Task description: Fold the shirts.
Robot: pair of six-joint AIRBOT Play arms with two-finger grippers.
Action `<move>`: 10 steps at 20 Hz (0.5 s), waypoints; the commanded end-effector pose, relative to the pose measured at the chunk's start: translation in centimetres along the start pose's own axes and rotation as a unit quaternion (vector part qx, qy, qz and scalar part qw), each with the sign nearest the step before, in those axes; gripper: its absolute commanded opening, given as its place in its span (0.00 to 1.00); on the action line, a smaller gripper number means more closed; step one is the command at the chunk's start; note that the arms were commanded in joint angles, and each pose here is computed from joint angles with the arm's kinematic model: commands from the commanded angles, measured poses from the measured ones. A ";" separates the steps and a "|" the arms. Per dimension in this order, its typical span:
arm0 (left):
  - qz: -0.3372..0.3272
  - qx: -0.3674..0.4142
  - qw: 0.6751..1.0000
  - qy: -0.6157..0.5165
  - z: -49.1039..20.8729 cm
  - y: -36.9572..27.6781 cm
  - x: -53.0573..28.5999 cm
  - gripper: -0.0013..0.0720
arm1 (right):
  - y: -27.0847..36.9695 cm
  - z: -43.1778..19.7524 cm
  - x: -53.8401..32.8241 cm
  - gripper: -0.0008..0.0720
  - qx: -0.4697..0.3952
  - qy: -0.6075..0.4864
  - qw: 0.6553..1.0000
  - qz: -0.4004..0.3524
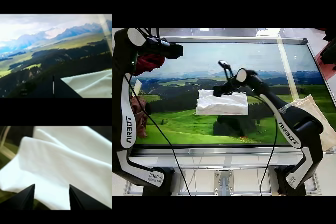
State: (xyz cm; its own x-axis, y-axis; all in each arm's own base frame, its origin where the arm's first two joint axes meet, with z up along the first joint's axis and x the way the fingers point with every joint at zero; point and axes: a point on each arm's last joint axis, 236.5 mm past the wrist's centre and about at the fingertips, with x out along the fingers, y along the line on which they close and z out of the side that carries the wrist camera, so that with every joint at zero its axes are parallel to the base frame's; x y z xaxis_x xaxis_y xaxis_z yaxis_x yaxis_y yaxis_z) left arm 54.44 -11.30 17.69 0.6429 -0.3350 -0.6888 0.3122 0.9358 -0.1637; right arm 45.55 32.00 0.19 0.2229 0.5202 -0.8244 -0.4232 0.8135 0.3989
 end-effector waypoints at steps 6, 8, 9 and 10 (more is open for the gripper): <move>-0.005 -0.004 1.000 0.001 -0.1 0.0 0.0 0.04 | -17.1 -7.7 -7.6 0.83 0.234 0.108 0.966 -0.012; -0.004 -0.008 1.000 -0.002 0.0 0.0 0.0 0.04 | -17.7 -8.7 -7.0 0.91 0.279 0.100 0.954 0.043; -0.003 -0.017 1.000 -0.008 0.3 0.0 0.0 0.04 | -17.5 -8.9 -6.4 0.91 0.285 0.097 0.951 0.070; -0.003 -0.022 1.000 -0.014 0.6 0.1 0.0 0.04 | -17.2 -8.9 -5.6 0.91 0.289 0.095 0.948 0.091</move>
State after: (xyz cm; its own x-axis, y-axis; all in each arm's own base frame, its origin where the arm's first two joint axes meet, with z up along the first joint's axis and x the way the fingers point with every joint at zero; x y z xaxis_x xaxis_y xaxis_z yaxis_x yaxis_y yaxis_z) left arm 54.50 -11.36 17.69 0.6439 -0.3430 -0.6840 0.3043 0.9350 -0.1823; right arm 44.39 12.58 -4.98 0.0214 0.5198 -0.8540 0.0560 0.8523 0.5201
